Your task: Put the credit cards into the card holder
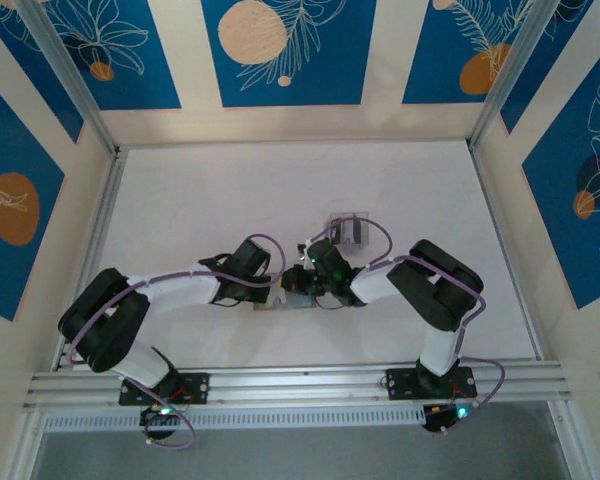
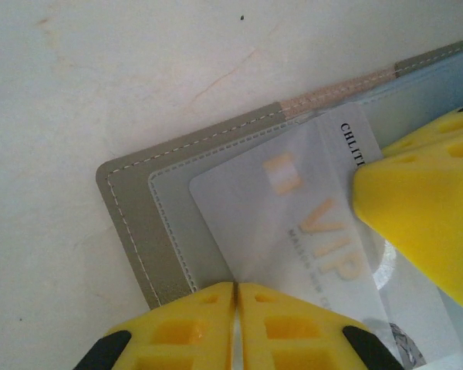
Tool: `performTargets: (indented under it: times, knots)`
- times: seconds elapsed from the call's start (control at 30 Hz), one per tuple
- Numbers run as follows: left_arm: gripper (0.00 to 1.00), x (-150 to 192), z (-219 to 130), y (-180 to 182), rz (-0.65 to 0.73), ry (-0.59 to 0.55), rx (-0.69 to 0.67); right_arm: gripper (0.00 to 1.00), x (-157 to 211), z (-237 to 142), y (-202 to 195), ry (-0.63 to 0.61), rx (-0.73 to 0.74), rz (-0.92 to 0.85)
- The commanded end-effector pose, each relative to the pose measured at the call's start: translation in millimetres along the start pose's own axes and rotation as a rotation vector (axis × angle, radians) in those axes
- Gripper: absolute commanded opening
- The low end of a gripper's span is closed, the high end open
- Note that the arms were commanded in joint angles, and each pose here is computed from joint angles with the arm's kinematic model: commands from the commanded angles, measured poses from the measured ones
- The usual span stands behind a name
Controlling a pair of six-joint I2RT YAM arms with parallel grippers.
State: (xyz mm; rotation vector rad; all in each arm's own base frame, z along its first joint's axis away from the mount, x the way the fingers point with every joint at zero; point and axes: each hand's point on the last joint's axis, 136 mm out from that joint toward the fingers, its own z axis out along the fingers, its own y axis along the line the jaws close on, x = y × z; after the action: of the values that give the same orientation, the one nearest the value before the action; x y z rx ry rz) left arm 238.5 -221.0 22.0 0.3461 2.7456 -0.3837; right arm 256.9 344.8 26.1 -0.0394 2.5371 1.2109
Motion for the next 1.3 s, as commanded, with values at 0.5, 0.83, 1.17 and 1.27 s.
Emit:
performTargets:
  times: [0.5,0.83,1.17,1.27]
  knots:
    - [0.25,4.4,-26.0,6.1,-0.189,-0.021,0.135,0.23,29.9,-14.5,-3.2,0.202,0.113,-0.04]
    - [0.06,10.5,-8.1,11.3,-0.185,0.018,0.125,0.33,14.5,-36.2,21.4,0.235,0.189,-0.123]
    - [0.03,20.0,0.0,20.6,-0.196,0.034,0.087,0.11,8.3,-41.4,6.9,0.272,0.369,-0.164]
    - [0.03,22.8,-0.2,21.9,-0.194,0.037,0.085,0.0,10.3,-35.9,0.9,0.295,0.417,-0.168]
